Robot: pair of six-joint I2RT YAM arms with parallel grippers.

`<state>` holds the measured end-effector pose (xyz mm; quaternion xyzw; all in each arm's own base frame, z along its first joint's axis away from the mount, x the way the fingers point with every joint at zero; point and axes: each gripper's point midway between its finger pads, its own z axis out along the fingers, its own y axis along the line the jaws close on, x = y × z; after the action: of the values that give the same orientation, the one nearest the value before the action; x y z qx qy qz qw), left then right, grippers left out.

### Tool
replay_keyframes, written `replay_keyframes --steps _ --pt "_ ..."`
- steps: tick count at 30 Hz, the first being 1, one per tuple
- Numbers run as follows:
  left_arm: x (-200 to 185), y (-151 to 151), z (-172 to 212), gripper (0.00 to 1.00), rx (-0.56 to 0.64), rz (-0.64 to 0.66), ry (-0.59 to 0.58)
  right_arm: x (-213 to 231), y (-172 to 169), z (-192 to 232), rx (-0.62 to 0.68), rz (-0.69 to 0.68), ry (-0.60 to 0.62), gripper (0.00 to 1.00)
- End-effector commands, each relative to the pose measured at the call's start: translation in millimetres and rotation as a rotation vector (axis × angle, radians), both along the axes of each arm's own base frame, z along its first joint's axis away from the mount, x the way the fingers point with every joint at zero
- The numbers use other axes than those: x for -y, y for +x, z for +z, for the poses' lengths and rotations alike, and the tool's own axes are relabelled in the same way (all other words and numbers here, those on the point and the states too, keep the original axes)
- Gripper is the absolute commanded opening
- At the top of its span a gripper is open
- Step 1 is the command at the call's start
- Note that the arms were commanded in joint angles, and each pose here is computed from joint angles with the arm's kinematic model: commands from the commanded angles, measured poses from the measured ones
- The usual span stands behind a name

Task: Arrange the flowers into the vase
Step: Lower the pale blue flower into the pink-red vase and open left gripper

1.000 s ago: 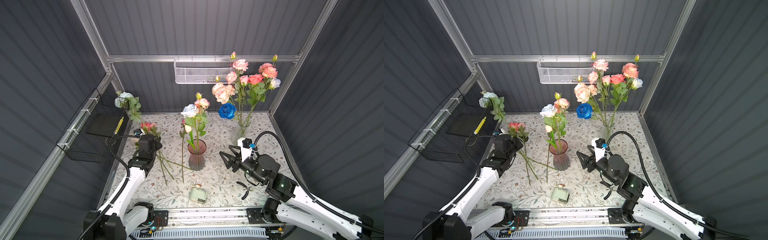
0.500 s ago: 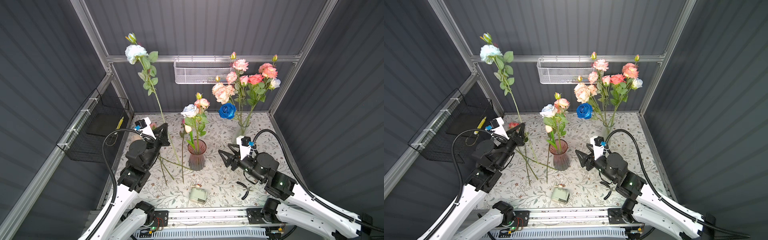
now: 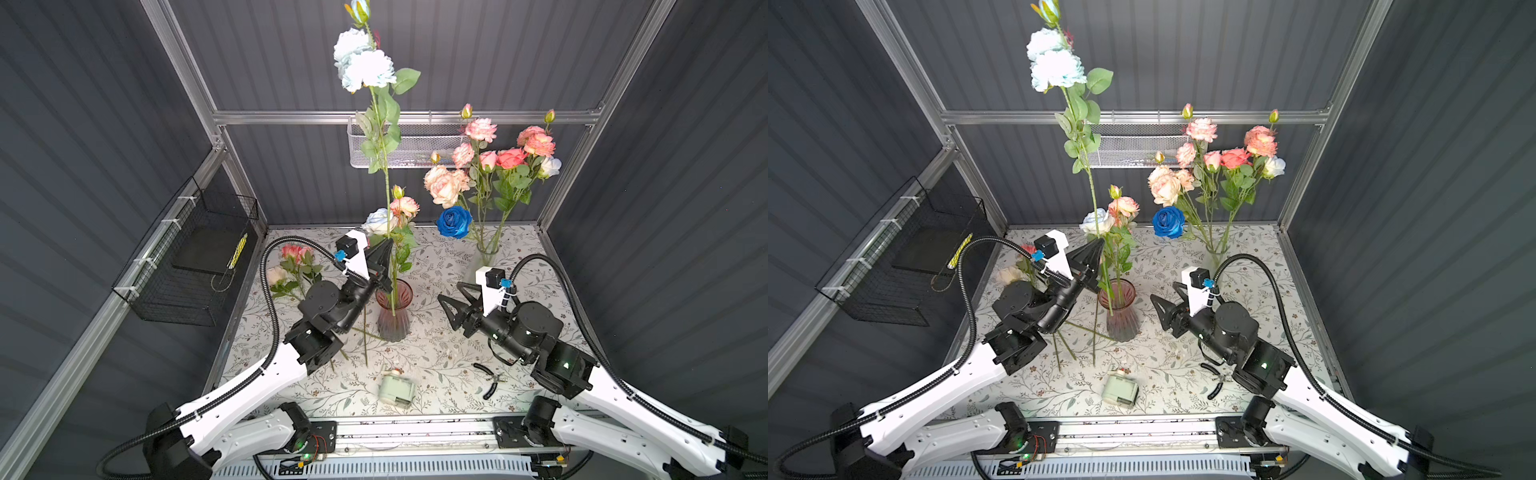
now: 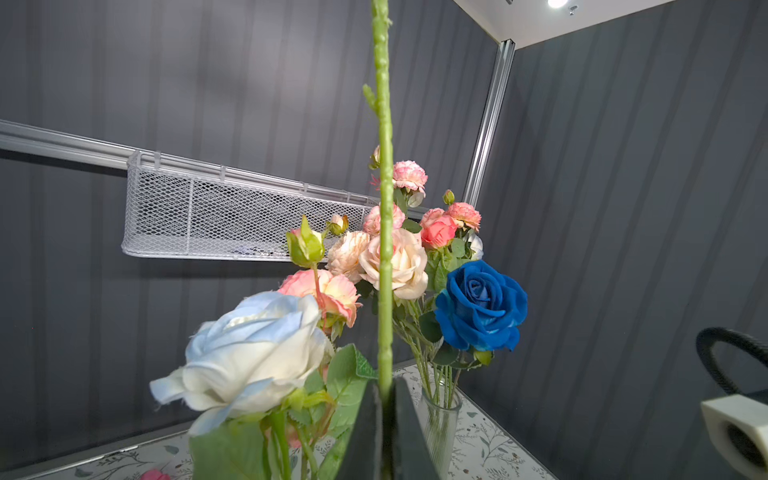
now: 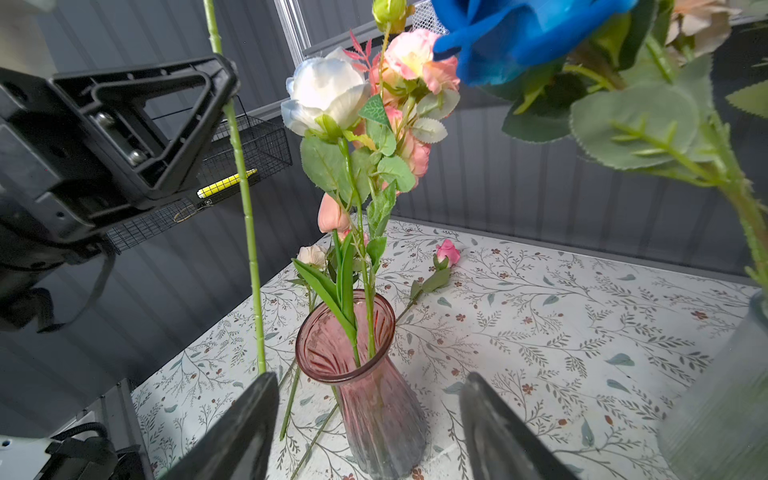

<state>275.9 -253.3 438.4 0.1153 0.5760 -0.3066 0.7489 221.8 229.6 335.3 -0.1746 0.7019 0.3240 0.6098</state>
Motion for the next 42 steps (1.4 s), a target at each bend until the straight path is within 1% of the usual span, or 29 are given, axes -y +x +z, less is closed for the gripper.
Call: replay_keyframes --steps 1,5,10,14,18,19,20,21,22,23,24,26,30,34,36,38,42 --pt "-21.4 -1.1 39.4 0.00 0.154 0.129 -0.080 6.9 -2.8 12.9 0.026 -0.017 0.002 0.71" --pt "-11.7 10.5 32.2 0.00 0.171 0.163 -0.050 10.2 -5.6 17.8 0.035 -0.016 -0.001 0.71" --pt "-6.0 24.5 13.5 0.00 0.170 0.226 -0.008 15.1 -10.0 28.8 0.056 -0.014 0.005 0.71" --pt "0.0 32.1 -12.3 0.00 0.142 0.253 0.031 20.6 -14.1 34.9 0.072 -0.016 0.021 0.71" --pt "1.7 31.6 -37.0 0.00 0.113 0.274 0.038 25.3 -16.0 36.5 0.081 -0.025 0.026 0.71" --pt "1.8 30.2 -40.6 0.02 0.107 0.276 0.037 26.2 -16.0 36.1 0.081 -0.028 0.026 0.71" --pt "2.8 28.9 -45.6 0.14 0.100 0.274 0.040 26.8 -16.2 35.7 0.082 -0.030 0.026 0.71" --pt "2.6 27.5 -48.1 0.28 0.092 0.278 0.040 27.6 -16.6 35.8 0.082 -0.031 0.029 0.71" --pt "1.9 25.7 -50.6 0.39 0.085 0.281 0.039 27.8 -16.8 35.8 0.083 -0.031 0.029 0.71" --pt "1.3 22.0 -50.3 0.50 0.084 0.276 0.033 28.2 -16.7 35.2 0.082 -0.033 0.031 0.71" --pt "0.2 18.4 -49.4 0.55 0.082 0.272 0.026 28.3 -17.1 35.1 0.084 -0.032 0.033 0.71" --pt "-3.4 10.9 -42.5 0.61 0.079 0.260 0.009 28.9 -16.9 34.1 0.082 -0.035 0.038 0.72" --pt "-13.0 -3.7 -25.1 0.67 0.063 0.216 -0.035 27.5 -17.2 31.7 0.080 -0.028 0.046 0.72" --pt "-33.7 -17.1 -18.7 0.69 0.027 0.196 -0.101 26.8 -17.4 30.3 0.078 -0.024 0.054 0.73" --pt "-51.6 -22.3 -22.4 0.69 -0.012 0.218 -0.131 26.7 -17.7 28.9 0.076 -0.023 0.056 0.73" --pt "-68.7 -23.1 -31.9 0.70 -0.070 0.267 -0.131 27.7 -18.1 27.9 0.076 -0.025 0.060 0.73" --pt "-95.0 -21.8 -67.3 0.71 -0.216 0.370 -0.091 28.5 -18.6 23.2 0.070 -0.025 0.064 0.74"
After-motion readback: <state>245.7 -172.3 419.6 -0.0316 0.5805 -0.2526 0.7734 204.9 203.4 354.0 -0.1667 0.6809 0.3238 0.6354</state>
